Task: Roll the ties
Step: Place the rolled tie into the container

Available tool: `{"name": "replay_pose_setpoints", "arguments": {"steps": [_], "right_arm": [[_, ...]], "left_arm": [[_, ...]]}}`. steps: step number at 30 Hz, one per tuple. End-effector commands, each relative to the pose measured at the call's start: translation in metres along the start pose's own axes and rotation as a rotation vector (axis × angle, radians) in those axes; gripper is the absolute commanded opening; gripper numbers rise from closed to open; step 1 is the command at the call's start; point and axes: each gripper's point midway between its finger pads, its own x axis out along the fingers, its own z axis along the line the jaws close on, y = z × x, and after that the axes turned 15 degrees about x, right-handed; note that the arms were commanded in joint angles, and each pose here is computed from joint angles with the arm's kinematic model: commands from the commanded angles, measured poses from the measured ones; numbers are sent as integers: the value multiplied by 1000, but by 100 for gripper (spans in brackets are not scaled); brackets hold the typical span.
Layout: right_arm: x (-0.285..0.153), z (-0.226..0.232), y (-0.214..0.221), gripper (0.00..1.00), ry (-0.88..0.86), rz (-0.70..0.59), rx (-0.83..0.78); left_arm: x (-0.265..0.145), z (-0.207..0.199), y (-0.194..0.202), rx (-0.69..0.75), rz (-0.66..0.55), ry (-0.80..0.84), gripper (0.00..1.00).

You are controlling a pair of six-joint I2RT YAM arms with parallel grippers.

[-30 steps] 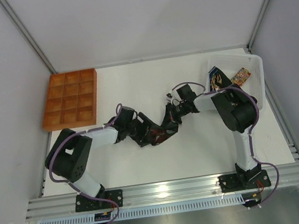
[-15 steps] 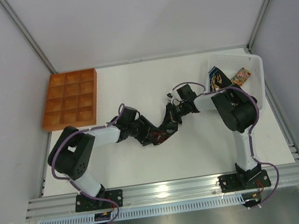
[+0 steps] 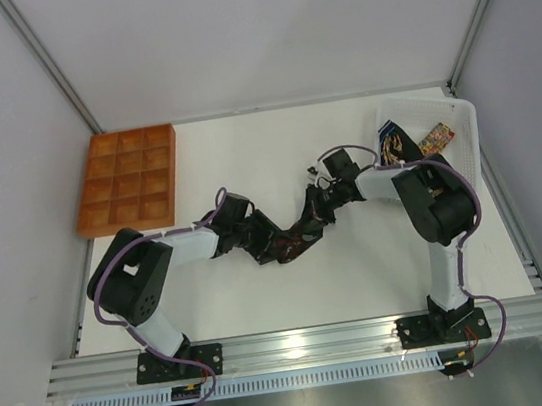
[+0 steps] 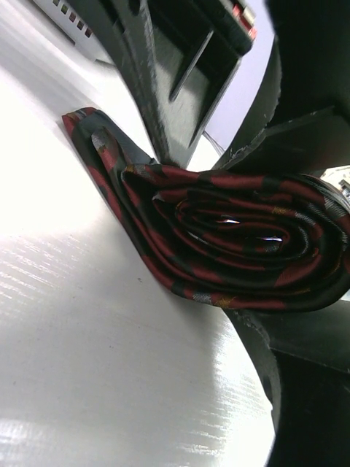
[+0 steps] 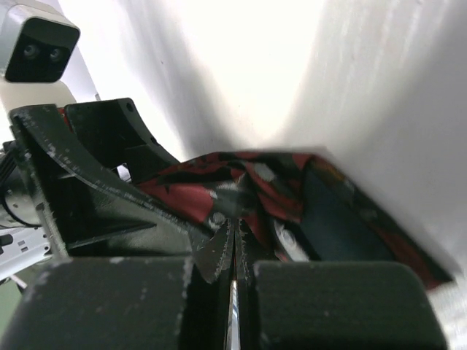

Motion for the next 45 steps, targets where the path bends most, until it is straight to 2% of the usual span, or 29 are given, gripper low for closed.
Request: {"name": "replay_pose_setpoints", "arguments": {"steps": [1,6,11,13,20,23,24,26,35,39,41,45], "right_arm": [[-21,17,-1,1,5,-53,-54],[-28,17,6,1,7,-64,-59],[-23,5,13,1,17,-57,-29],[-22,3,14,0,24,-60,-32],[-19,1,15,0,25,-51,-29],[-19,0,14,0,27,-54,-31],[-20,1,13,0,26,-56,-31],[-20,0,14,0,29,-55,-31],[-45,15,7,0,87,-117,-40],[-61,29,3,0,97,-166,-42],[-68,37,5,0,89,-175,-47],[-75,48,10,0,69,-170,-60]], "left_arm": [[3,19,7,-14,14,-75,60],[2,18,7,-10,13,-73,58],[1,19,7,-1,4,-74,52],[1,19,7,0,4,-76,45],[2,19,6,14,0,-70,32],[3,19,5,21,0,-68,19],[4,20,6,30,1,-68,11],[4,18,5,57,0,-52,0],[-18,6,-6,208,-40,-78,0],[-47,-10,-28,242,-121,-53,0],[-60,-5,-42,243,-138,-75,0],[-98,-21,-85,269,-218,-62,0]]}}
